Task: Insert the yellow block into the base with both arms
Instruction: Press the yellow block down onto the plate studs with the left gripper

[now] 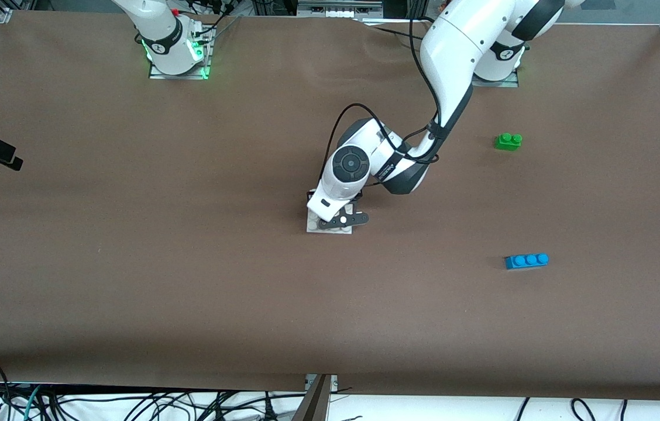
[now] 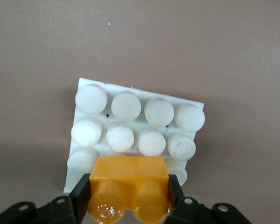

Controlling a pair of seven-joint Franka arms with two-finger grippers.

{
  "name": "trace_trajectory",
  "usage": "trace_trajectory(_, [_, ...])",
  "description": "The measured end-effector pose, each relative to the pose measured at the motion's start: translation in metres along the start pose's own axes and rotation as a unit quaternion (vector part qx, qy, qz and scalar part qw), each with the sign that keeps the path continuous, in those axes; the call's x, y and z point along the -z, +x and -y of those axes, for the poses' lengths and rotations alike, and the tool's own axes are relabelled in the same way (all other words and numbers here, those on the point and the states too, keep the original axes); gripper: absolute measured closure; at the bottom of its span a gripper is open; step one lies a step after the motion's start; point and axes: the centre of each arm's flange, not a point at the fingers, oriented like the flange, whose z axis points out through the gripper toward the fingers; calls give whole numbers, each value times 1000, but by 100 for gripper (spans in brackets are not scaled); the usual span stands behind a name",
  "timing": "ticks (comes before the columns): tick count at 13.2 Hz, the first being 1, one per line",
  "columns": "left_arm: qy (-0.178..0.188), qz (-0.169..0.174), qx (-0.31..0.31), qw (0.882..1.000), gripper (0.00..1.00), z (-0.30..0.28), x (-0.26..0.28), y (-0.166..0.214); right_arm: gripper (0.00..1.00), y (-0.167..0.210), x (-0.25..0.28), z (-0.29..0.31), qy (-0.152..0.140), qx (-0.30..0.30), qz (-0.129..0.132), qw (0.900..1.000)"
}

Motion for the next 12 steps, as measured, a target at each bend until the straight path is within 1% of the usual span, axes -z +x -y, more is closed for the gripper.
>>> trace_trajectory(1, [2, 2, -1, 1000, 19, 0, -4, -2, 0, 0, 0, 0, 0, 0, 0, 1000])
trace_trajectory(2, [4, 4, -2, 1000, 18, -1, -7, -3, 0, 0, 0, 0, 0, 0, 0, 1000])
trace_trajectory(3, [5, 5, -3, 1000, 23, -1, -10, -4, 0, 0, 0, 0, 0, 0, 0, 1000])
trace_trajectory(4, [5, 5, -4, 1000, 32, -1, -7, -3, 0, 0, 0, 0, 0, 0, 0, 1000])
trace_trajectory(5, [6, 4, -4, 1000, 32, -1, -5, -2, 0, 0, 0, 0, 0, 0, 0, 1000])
trace_trajectory(7, [5, 4, -4, 1000, 30, -2, -4, -2, 0, 0, 0, 0, 0, 0, 0, 1000])
trace_trajectory(8, [4, 3, -4, 1000, 23, -2, -3, -2, 0, 0, 0, 0, 0, 0, 0, 1000])
trace_trajectory(10, [3, 2, -5, 1000, 5, -5, 8, -2, 0, 0, 0, 0, 0, 0, 0, 1000])
trace_trajectory(11, [6, 4, -6, 1000, 0, -6, 18, -2, 0, 0, 0, 0, 0, 0, 0, 1000])
trace_trajectory(12, [11, 7, -6, 1000, 0, -6, 31, -4, 0, 0, 0, 0, 0, 0, 0, 1000])
